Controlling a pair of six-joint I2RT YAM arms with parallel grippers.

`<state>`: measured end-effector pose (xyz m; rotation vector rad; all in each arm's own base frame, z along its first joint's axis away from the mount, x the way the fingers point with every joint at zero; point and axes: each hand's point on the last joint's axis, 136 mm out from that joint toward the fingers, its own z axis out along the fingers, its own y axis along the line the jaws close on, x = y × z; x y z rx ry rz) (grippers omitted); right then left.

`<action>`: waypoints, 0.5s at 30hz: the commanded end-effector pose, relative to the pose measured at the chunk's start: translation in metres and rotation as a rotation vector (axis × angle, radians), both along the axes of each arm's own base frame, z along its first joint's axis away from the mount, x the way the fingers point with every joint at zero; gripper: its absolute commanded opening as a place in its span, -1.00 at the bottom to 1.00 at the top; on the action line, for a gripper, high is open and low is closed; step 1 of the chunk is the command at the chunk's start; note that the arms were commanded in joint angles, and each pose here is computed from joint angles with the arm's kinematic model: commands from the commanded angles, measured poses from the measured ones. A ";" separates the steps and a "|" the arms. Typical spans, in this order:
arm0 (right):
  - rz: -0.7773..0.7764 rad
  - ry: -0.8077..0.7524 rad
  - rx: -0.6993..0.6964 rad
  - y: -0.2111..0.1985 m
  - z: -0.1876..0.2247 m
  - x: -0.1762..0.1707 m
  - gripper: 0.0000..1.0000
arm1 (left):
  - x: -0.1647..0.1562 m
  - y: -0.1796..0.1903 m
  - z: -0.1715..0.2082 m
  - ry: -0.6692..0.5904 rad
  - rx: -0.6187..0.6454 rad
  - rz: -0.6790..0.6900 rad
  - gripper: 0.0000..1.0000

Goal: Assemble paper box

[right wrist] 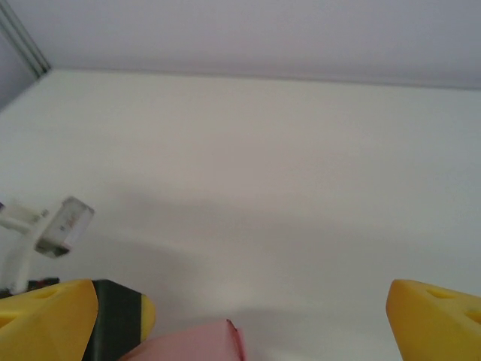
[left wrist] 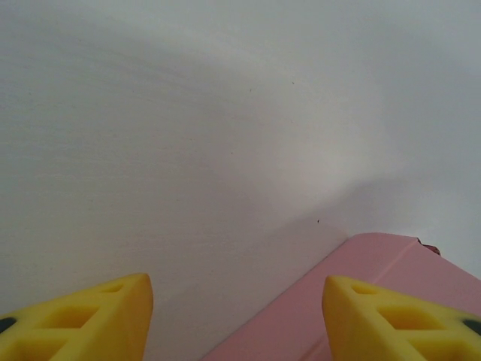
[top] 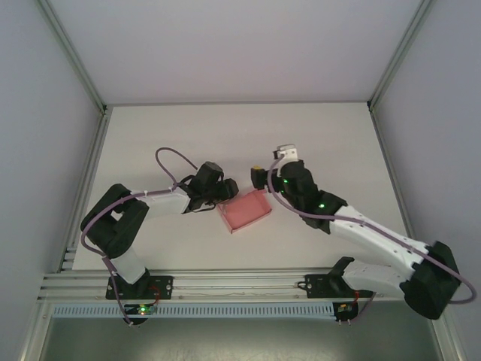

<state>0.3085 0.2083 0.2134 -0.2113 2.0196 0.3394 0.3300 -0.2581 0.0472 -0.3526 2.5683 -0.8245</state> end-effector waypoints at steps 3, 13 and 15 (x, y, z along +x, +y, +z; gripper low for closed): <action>0.012 0.140 -0.052 -0.003 -0.046 0.002 0.92 | 0.000 -0.002 0.000 -0.021 0.052 -0.038 0.22; 0.013 0.379 -0.052 -0.023 -0.136 -0.035 0.69 | 0.000 -0.005 0.003 -0.029 0.076 -0.064 0.26; 0.011 0.402 -0.048 -0.025 -0.146 -0.041 0.65 | 0.001 -0.005 0.004 -0.032 0.080 -0.069 0.26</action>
